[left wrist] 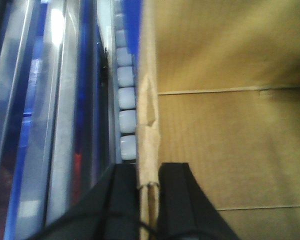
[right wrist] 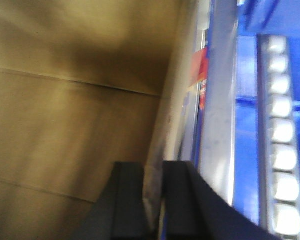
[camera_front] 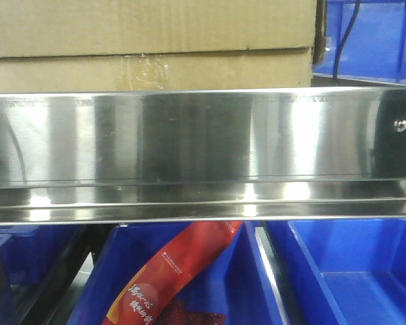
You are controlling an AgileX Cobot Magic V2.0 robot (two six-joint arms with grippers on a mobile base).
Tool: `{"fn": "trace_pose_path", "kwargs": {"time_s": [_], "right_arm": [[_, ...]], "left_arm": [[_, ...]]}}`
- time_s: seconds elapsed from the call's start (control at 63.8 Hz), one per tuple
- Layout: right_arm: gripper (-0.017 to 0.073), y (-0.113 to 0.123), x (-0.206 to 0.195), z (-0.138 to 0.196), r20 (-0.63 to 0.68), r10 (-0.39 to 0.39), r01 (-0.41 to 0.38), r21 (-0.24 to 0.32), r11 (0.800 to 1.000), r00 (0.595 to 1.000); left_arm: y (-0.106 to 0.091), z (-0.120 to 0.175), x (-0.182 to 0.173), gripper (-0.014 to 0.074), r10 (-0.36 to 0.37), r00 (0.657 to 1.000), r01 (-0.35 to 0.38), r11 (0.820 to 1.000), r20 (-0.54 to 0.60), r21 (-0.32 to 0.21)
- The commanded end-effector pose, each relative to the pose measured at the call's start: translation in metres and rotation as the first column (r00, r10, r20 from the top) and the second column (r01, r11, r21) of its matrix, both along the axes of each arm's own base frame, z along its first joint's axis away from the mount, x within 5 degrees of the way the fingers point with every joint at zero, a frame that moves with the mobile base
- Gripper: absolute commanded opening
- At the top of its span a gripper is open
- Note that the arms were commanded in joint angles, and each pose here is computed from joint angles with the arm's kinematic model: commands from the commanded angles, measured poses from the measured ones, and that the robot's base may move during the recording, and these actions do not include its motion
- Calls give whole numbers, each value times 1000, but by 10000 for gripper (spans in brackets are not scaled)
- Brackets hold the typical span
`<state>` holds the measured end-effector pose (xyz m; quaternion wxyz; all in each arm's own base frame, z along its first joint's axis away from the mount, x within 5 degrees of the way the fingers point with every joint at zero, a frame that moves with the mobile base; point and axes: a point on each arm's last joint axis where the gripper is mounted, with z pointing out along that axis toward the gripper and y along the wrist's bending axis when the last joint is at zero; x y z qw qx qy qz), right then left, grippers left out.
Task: Grab carton from right shelf to conveyor
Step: 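Lift the carton with both grippers and pull it off the shelf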
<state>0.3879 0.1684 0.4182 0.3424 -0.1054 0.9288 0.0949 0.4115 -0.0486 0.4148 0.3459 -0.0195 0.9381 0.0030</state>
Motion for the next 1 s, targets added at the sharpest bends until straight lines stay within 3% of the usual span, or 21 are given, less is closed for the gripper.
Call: {"fn": "trace_pose_path", "kwargs": {"time_s": [0.0, 0.235, 0.408, 0.549, 0.706, 0.988], "right_arm": [[-59, -3, -2, 7, 28, -4, 4, -4, 1000, 1000], [-69, -11, -24, 37, 95, -1, -1, 26, 1000, 996], [-69, -16, -66, 79, 198, 29, -43, 67, 997, 980], [-69, -16, -96, 103, 270, 87, -108, 66, 992, 959], [-69, -18, -133, 117, 305, 146, -173, 62, 983, 941], [-69, -39, -172, 101, 241, 165, -179, 38, 983, 956]], "left_arm": [[3, 3, 0, 10, 9, 1000, -9, 1000, 12, 18], [3, 34, -25, -6, 1, 996, -1, 1000, 88, -1], [-3, 83, -73, -6, -34, 975, 38, 999, 220, -17], [-11, 108, -111, -9, -70, 954, 80, 997, 290, -22], [-12, 114, -150, -9, -63, 951, 78, 996, 302, -38], [-8, 100, -204, -9, -71, 961, 95, 992, 268, -80]]}}
